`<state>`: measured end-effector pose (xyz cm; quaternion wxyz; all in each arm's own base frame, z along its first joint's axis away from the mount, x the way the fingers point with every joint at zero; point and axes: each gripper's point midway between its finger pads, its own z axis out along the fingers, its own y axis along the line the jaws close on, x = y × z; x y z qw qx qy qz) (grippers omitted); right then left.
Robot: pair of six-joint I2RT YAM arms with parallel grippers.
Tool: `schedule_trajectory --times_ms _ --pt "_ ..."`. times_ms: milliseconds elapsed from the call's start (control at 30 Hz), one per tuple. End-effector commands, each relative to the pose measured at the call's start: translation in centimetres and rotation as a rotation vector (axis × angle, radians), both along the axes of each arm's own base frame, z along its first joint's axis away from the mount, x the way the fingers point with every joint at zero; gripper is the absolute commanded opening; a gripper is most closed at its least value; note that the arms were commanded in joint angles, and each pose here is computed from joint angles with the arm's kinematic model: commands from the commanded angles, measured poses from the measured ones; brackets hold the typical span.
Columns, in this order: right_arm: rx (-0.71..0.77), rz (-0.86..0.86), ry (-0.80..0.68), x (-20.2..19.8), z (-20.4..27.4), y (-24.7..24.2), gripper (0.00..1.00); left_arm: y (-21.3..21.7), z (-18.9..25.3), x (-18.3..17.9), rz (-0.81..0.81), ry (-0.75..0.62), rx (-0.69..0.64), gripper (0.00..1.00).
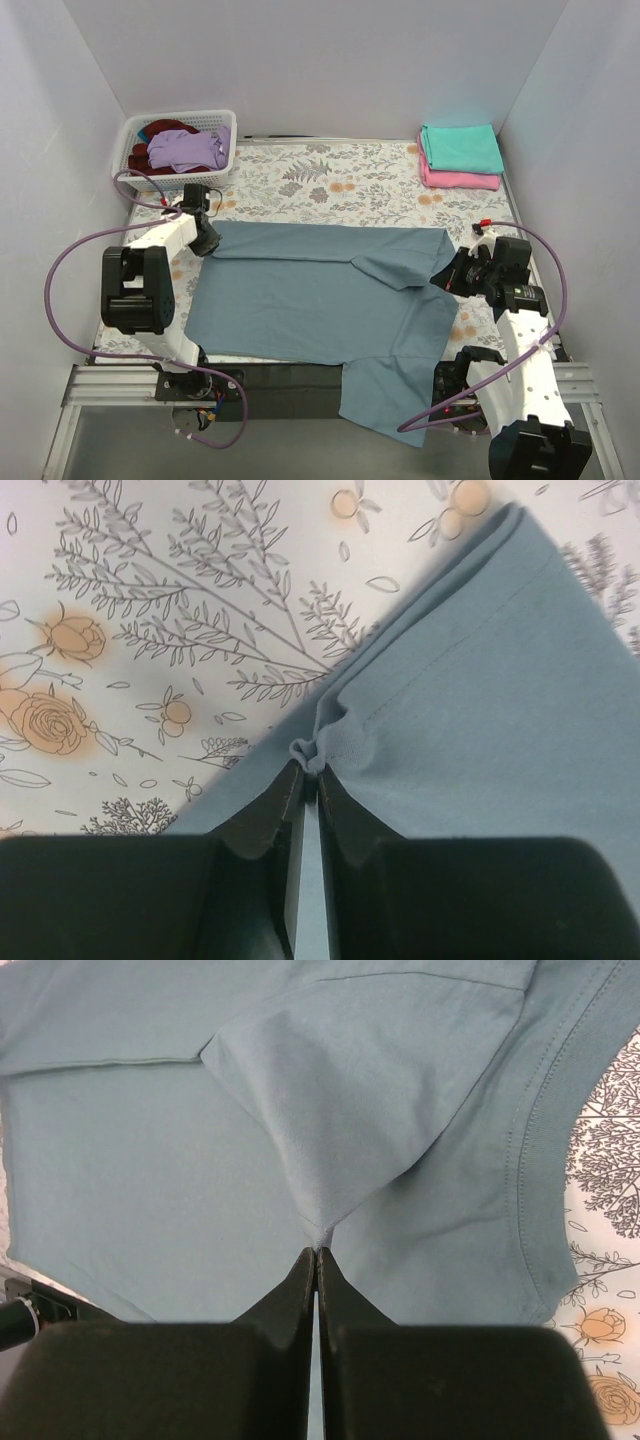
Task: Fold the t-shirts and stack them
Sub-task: Fold the tshirt
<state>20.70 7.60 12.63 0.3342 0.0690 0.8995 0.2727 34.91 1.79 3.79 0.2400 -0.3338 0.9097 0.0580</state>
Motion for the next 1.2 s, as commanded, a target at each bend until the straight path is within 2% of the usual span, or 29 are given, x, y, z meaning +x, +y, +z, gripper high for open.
schedule_trajectory --times_ms 0,133,200,300,400,600,733,867,900,1000,1167 --pt "0.012 0.033 -0.010 -0.6 -0.3 0.5 0.01 1.3 -0.8 -0.8 0.045 0.025 0.050 0.09" --pt "0.051 0.061 0.017 -1.4 -1.1 1.3 0.01 1.1 -0.1 -0.5 0.050 -0.002 0.041 0.24" --pt "0.064 0.071 0.041 -1.6 -1.5 1.5 0.01 1.0 0.7 -0.3 0.046 -0.026 0.032 0.28" --pt "0.069 0.071 0.081 -2.0 -2.2 1.5 0.01 0.6 3.0 0.2 0.035 -0.085 0.015 0.34" --pt "0.058 0.046 0.122 -2.3 -3.1 1.2 0.01 -0.3 5.6 0.5 0.011 -0.166 -0.020 0.46" --pt "0.061 0.047 0.171 -2.8 -3.9 1.3 0.01 -2.2 9.6 -0.2 -0.075 -0.314 -0.054 0.49" --pt "0.073 0.065 0.176 -2.9 -3.9 1.6 0.01 -4.8 10.2 -0.5 -0.176 -0.368 -0.126 0.49" --pt "0.059 0.063 0.123 -1.3 -2.4 1.3 0.01 -10.8 10.7 -0.8 -0.344 -0.379 -0.183 0.49" --pt "0.056 0.061 0.122 -0.8 -2.2 1.2 0.01 -13.9 11.0 -1.2 -0.431 -0.395 -0.198 0.49" --pt "0.046 0.039 0.080 1.4 -0.7 0.8 0.01 -19.9 11.1 -2.2 -0.594 -0.415 -0.238 0.49" --pt "0.058 0.010 0.031 4.7 1.0 0.5 0.01 -27.3 11.1 -3.3 -0.808 -0.428 -0.204 0.48"
